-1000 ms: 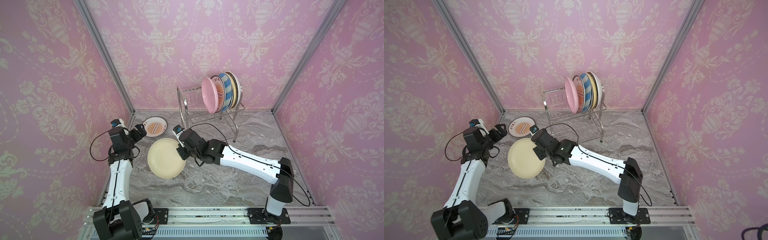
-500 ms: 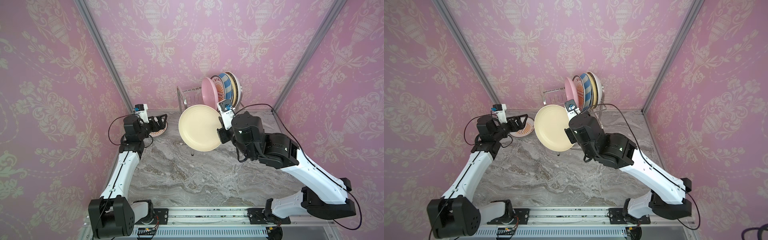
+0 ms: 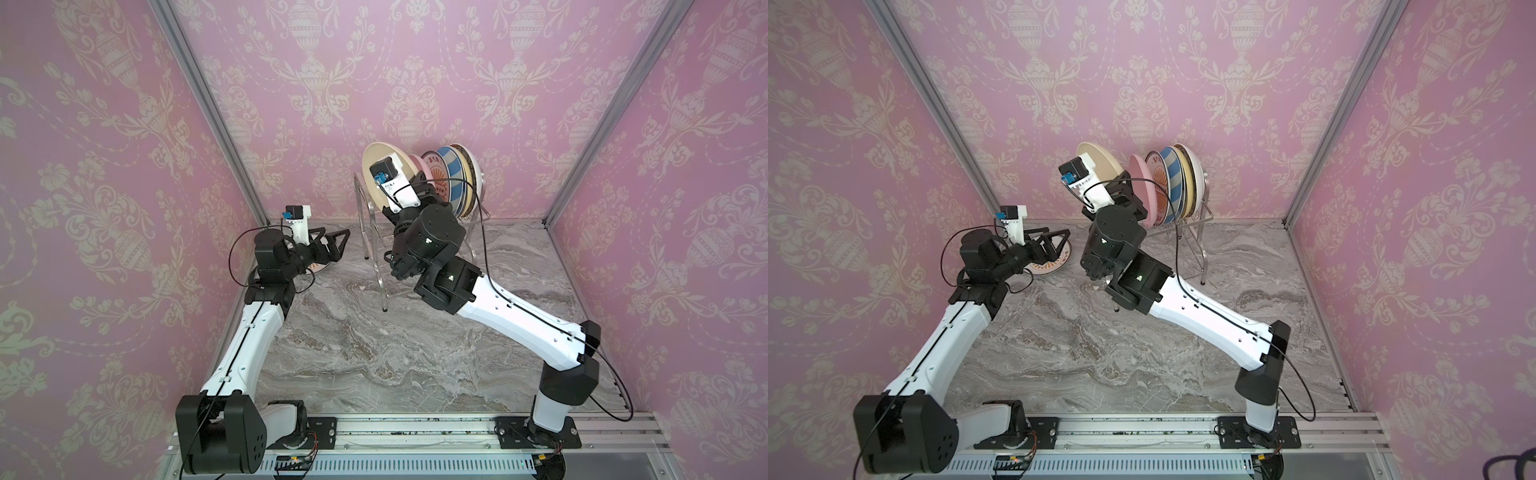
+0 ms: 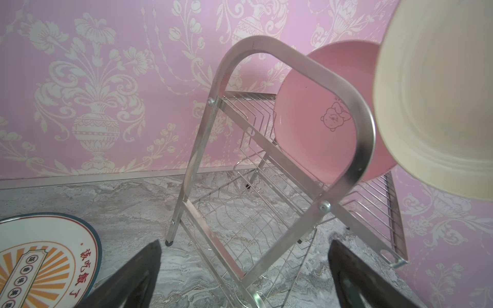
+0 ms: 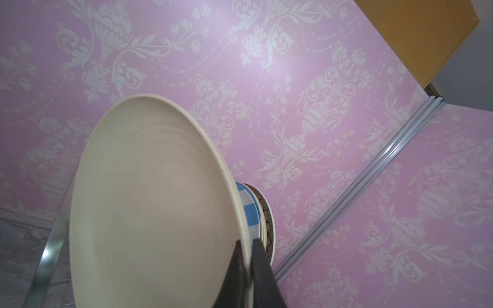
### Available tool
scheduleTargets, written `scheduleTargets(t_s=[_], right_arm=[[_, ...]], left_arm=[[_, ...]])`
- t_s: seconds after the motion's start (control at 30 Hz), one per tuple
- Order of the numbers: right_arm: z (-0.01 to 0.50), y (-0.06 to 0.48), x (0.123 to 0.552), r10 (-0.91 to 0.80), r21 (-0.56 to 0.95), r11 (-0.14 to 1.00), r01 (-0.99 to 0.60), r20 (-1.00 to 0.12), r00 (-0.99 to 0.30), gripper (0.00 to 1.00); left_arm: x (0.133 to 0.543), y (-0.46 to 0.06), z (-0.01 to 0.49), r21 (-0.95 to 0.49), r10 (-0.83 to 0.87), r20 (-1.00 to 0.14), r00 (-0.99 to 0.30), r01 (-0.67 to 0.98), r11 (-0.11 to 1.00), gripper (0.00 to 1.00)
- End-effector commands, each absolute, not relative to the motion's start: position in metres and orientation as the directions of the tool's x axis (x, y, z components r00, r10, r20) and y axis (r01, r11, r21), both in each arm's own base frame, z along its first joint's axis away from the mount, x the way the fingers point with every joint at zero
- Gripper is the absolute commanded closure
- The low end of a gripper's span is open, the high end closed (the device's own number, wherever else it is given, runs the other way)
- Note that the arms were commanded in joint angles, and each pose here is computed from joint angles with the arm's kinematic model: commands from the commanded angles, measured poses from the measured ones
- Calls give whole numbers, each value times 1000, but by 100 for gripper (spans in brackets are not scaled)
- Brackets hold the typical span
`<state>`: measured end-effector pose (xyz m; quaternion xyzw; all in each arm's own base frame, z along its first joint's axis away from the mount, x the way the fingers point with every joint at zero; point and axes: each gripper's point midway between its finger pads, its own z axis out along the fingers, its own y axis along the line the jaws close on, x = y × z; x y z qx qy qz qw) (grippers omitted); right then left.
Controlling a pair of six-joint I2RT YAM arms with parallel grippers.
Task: Load plates into a dish rack
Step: Place the plate on the dish rack.
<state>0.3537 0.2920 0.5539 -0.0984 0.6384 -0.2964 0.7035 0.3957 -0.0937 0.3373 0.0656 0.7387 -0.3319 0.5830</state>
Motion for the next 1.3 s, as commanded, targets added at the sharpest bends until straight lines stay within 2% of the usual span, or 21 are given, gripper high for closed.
scheduleTargets(t_s=[0.0, 0.33, 0.63, 0.93, 1.13, 1.27], right_arm=[[588, 252, 353, -506, -461, 773, 436, -863, -15, 100], [552, 247, 393, -497, -500, 778, 380, -860, -113, 100], [537, 260, 414, -573, -590, 709, 386, -802, -172, 100], [522, 270, 435, -677, -721, 570, 393, -684, -272, 100], [513, 269, 438, -682, -735, 571, 367, -673, -287, 100], [500, 268, 447, -698, -770, 531, 354, -634, -332, 100]], left_arm=[[386, -108, 350, -414, -292, -909, -297, 559, 718, 1], [382, -114, 341, -440, -289, -895, -339, 576, 689, 1], [375, -120, 342, -448, -287, -892, -349, 595, 668, 1], [370, -124, 345, -462, -316, -887, -337, 612, 642, 1], [368, -128, 346, -471, -323, -882, -343, 626, 622, 1], [362, -129, 345, -458, -298, -888, -350, 628, 629, 1]])
